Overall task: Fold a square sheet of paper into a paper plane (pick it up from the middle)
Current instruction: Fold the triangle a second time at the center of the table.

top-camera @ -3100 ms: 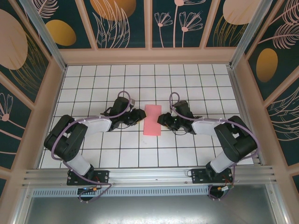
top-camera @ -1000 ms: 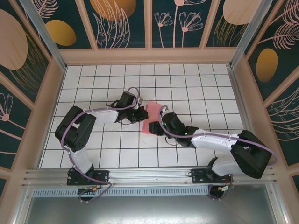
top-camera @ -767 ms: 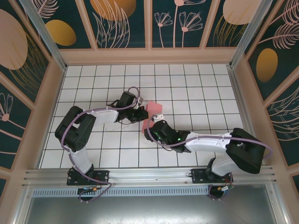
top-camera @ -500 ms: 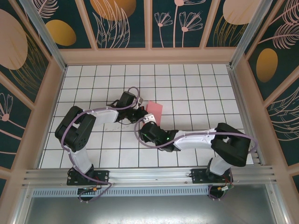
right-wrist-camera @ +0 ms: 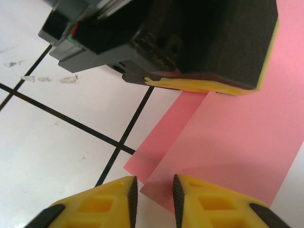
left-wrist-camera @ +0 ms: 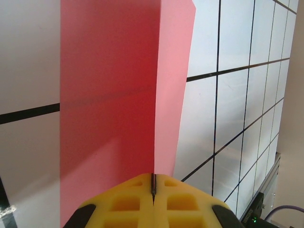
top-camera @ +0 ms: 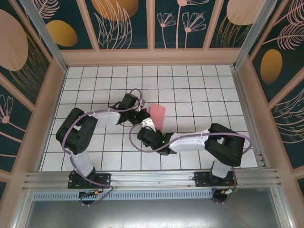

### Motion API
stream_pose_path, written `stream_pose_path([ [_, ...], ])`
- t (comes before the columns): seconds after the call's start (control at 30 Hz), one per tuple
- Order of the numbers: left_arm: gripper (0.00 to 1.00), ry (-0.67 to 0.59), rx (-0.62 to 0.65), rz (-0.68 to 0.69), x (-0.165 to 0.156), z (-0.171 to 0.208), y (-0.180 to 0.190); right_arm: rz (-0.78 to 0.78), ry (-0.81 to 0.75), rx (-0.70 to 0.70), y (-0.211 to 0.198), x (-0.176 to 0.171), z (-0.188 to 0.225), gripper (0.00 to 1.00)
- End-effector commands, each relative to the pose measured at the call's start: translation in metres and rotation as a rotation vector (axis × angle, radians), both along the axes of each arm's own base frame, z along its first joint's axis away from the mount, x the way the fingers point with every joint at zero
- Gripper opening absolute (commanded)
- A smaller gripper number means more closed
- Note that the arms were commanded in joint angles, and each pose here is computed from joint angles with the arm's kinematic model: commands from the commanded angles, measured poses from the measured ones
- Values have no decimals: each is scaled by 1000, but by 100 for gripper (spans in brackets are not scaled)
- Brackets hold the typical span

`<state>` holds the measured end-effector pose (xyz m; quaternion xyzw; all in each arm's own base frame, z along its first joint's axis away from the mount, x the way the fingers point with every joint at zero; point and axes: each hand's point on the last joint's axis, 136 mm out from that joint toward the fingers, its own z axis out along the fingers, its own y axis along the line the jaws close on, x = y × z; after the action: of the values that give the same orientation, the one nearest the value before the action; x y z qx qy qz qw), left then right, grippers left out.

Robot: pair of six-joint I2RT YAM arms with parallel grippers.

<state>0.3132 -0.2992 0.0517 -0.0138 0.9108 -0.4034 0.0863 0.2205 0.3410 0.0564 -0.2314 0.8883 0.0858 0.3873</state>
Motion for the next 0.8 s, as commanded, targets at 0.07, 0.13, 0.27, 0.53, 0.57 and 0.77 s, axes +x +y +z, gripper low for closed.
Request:
stream_pose_path([
  [0.07, 0, -3, 3, -2, 5, 2, 1, -16, -29, -11, -3, 3, 10, 14],
  [0.13, 0, -4, 3, -4, 4, 2, 0, -14, -27, -8, -4, 2, 11, 9],
  [0.27, 0, -30, -7, 0, 13, 15, -4, -17, -19, 25, -6, 2, 17, 1],
  [0.53, 34, -78, 147, 144, 23, 18, 29, 45, 105, 241, -3, 0, 31, 0],
  [0.57, 34, -108, 175, 185, 25, 27, 38, 65, 131, 288, -4, -2, 34, 0],
  [0.77, 46, -130, 160, 314, 10, 33, 63, 97, 213, 488, -21, 4, 51, 0],
])
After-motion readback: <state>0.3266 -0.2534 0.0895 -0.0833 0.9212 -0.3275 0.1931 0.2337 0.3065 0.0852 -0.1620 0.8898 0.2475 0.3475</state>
